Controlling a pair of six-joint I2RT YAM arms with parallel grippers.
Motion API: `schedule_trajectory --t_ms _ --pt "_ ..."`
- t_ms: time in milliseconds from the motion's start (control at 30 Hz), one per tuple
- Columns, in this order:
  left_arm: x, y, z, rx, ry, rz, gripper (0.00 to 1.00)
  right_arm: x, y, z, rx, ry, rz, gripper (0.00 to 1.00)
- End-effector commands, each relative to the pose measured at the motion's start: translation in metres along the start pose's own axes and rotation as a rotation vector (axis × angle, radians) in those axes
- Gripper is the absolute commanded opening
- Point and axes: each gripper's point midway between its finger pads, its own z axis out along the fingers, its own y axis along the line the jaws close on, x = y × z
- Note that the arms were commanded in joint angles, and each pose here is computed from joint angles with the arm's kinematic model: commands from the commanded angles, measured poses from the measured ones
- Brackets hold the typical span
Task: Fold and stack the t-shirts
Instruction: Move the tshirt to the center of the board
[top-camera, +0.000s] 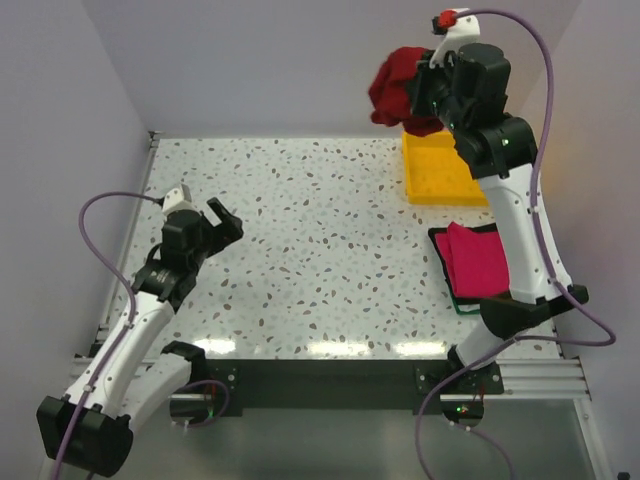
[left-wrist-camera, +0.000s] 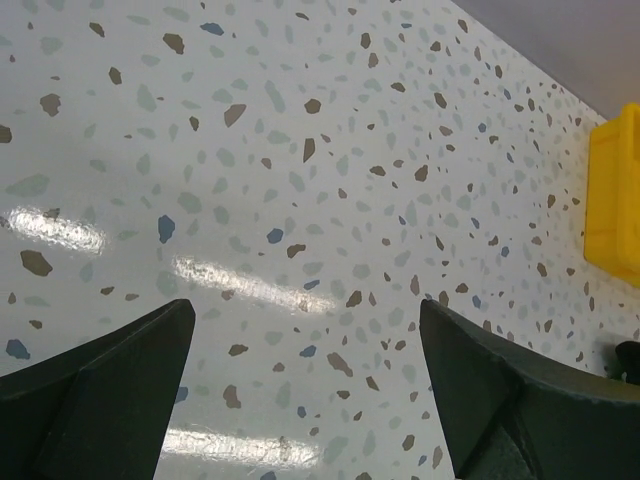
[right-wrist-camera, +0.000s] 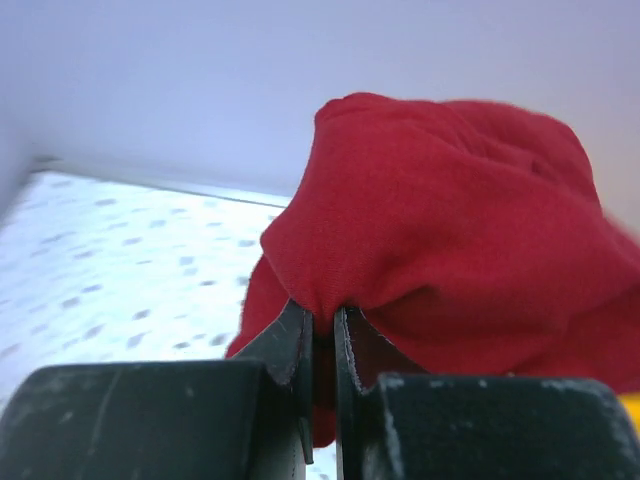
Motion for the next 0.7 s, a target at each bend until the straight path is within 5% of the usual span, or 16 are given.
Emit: schedule_trajectory --t_ms 0,100,233,267,300,367,400,433,533,667 --pt "-0.002 0.007 -0.011 -0.013 -0.015 -0.007 1.00 -0.032 0.075 -0.039 -0.324 -0.101 -0.019 0.00" --pt "-0.006 0.012 -0.022 -0.031 -0.032 -0.020 1.00 -0.027 0.122 -0.064 -0.564 -0.081 0.003 0.00" --pt "-0.005 0.024 -0.034 -0.071 -0.045 -0.041 1.00 0.030 0.106 -0.055 -0.471 0.055 0.058 0.04" --pt "-0.005 0.027 -0.035 -0.084 -0.050 -0.050 1.00 0.091 0.096 -0.036 -0.393 0.185 0.066 0.08" --pt "-0.005 0.030 -0.038 -0.095 -0.053 -0.052 1.00 0.097 0.072 -0.037 -0.269 0.153 0.078 0.20" --pt "0.000 0.042 -0.042 -0.146 -0.042 -0.054 1.00 0.180 0.043 -0.027 -0.114 0.294 0.063 0.49" --pt "0.003 0.046 -0.043 -0.165 -0.032 -0.052 1.00 0.195 0.021 -0.028 0.004 0.304 0.051 0.82" --pt "0.006 0.048 -0.044 -0.171 -0.021 -0.049 1.00 0.232 0.009 -0.031 0.063 0.377 0.042 0.97" --pt "0.021 0.050 -0.041 -0.162 0.029 -0.046 1.00 0.272 -0.010 -0.047 0.154 0.458 0.040 0.99" --pt "0.059 0.039 -0.027 -0.051 0.155 -0.025 1.00 0.307 0.004 -0.063 0.054 0.513 0.090 0.99"
